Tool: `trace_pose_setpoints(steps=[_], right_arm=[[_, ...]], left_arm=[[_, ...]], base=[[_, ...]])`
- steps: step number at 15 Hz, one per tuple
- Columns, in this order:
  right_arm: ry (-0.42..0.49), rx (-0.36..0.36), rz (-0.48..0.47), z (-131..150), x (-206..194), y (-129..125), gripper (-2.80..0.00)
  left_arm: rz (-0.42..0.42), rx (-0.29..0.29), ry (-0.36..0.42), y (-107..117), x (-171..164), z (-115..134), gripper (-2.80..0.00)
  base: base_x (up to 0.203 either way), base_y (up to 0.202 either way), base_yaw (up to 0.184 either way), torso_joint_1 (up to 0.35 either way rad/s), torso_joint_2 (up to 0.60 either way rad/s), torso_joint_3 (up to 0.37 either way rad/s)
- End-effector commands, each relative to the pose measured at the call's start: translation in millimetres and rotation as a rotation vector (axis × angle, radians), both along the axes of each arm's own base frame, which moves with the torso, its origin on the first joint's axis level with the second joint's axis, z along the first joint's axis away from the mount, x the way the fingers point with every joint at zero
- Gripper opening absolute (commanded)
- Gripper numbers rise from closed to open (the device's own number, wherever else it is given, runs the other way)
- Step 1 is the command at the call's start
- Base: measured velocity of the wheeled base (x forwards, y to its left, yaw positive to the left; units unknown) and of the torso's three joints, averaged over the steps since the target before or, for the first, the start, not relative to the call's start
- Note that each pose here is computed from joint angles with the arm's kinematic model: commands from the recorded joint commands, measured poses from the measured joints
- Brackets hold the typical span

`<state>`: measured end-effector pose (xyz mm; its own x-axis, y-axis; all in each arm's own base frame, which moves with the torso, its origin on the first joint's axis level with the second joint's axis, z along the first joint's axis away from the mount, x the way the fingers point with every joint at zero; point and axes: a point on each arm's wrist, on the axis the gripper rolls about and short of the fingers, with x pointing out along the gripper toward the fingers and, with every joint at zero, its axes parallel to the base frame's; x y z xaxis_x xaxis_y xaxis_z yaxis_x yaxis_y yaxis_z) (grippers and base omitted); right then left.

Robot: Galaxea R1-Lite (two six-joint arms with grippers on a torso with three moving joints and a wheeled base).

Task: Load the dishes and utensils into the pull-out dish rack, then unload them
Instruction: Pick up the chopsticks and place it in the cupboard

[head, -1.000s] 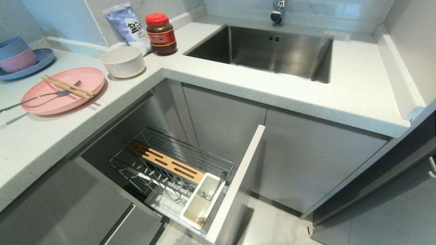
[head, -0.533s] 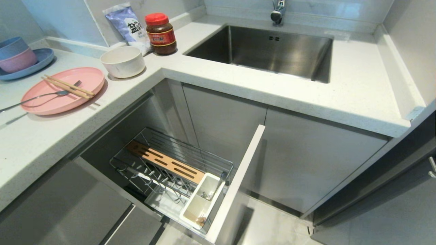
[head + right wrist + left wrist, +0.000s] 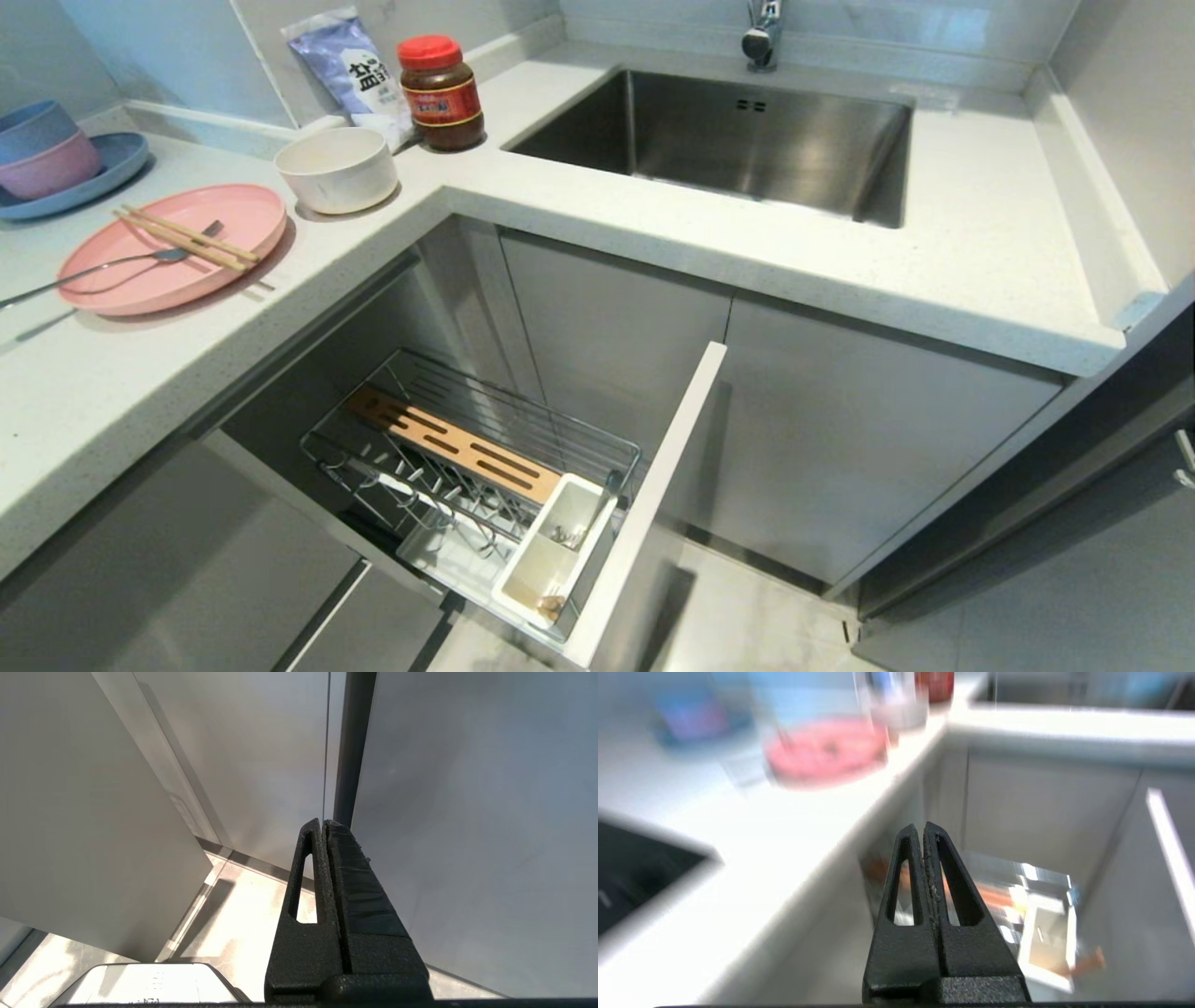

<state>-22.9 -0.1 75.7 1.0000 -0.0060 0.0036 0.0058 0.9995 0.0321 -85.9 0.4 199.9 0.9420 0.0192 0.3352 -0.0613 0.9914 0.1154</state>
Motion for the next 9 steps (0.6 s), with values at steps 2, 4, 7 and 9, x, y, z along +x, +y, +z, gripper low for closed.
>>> trace_pose_setpoints(steps=[2, 4, 7, 9], right_arm=[[-0.002, 0.0, 0.0, 0, 0, 0, -2.8], [-0.002, 0.0, 0.0, 0, 0, 0, -2.8], [-0.001, 0.0, 0.0, 0, 0, 0, -2.8], [-0.001, 0.0, 0.0, 0, 0, 0, -2.8]], left_arm=[[0.015, 0.029, -0.062, -1, -4, 82, -2.8], [0.022, 0.01, -0.101, -2, 6, 130, -2.8], [0.012, -0.098, -0.153, -3, 37, 199, -2.8], [-0.019, -0.22, -0.143, -2, 66, 230, -2.8]], base=[[0.0, 0.0, 0.0, 0.0, 0.0, 0.0], [0.0, 0.0, 0.0, 0.0, 0.0, 0.0], [0.0, 0.0, 0.0, 0.0, 0.0, 0.0], [0.0, 0.0, 0.0, 0.0, 0.0, 0.0]])
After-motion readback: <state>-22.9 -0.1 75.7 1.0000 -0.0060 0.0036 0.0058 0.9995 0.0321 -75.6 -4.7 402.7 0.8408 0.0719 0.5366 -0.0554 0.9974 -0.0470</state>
